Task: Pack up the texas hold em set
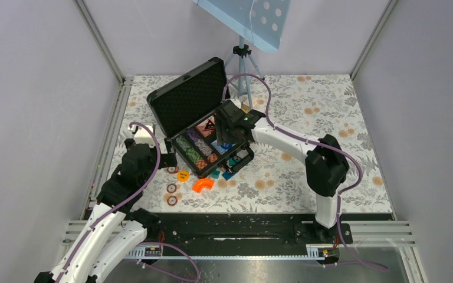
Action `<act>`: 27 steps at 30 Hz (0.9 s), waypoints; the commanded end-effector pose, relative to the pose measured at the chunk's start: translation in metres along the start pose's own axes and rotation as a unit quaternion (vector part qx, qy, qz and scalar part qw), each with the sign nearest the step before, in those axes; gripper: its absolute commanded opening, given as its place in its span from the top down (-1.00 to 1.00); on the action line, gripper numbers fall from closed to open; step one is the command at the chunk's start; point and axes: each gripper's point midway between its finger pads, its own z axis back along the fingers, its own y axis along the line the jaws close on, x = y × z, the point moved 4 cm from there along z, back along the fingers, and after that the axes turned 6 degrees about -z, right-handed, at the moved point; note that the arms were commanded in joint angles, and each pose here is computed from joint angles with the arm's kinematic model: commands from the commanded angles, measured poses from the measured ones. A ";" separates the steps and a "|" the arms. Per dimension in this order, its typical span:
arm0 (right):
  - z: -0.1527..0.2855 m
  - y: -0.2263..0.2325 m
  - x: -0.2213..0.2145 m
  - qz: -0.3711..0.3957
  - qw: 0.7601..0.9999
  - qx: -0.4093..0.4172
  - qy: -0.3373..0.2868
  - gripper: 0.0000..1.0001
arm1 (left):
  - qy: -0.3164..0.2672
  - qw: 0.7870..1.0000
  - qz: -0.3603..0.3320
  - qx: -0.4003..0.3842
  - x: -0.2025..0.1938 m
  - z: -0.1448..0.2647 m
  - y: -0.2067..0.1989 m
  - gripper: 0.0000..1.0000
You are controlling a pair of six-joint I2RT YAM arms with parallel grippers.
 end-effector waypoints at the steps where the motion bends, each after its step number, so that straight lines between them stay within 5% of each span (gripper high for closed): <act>1: 0.037 0.012 0.011 0.003 0.998 0.042 -0.044 -0.39 | -0.026 1.000 0.008 0.006 0.011 -0.001 0.001 -0.98; 13: 0.093 -0.043 -0.034 -0.022 0.996 0.042 -0.072 -0.45 | 0.065 0.994 0.088 0.007 -0.005 -0.020 -0.017 -0.98; 27: 0.125 -0.094 -0.092 -0.055 0.993 0.072 -0.075 -0.46 | 0.152 0.975 0.151 0.051 -0.072 -0.058 -0.027 -0.82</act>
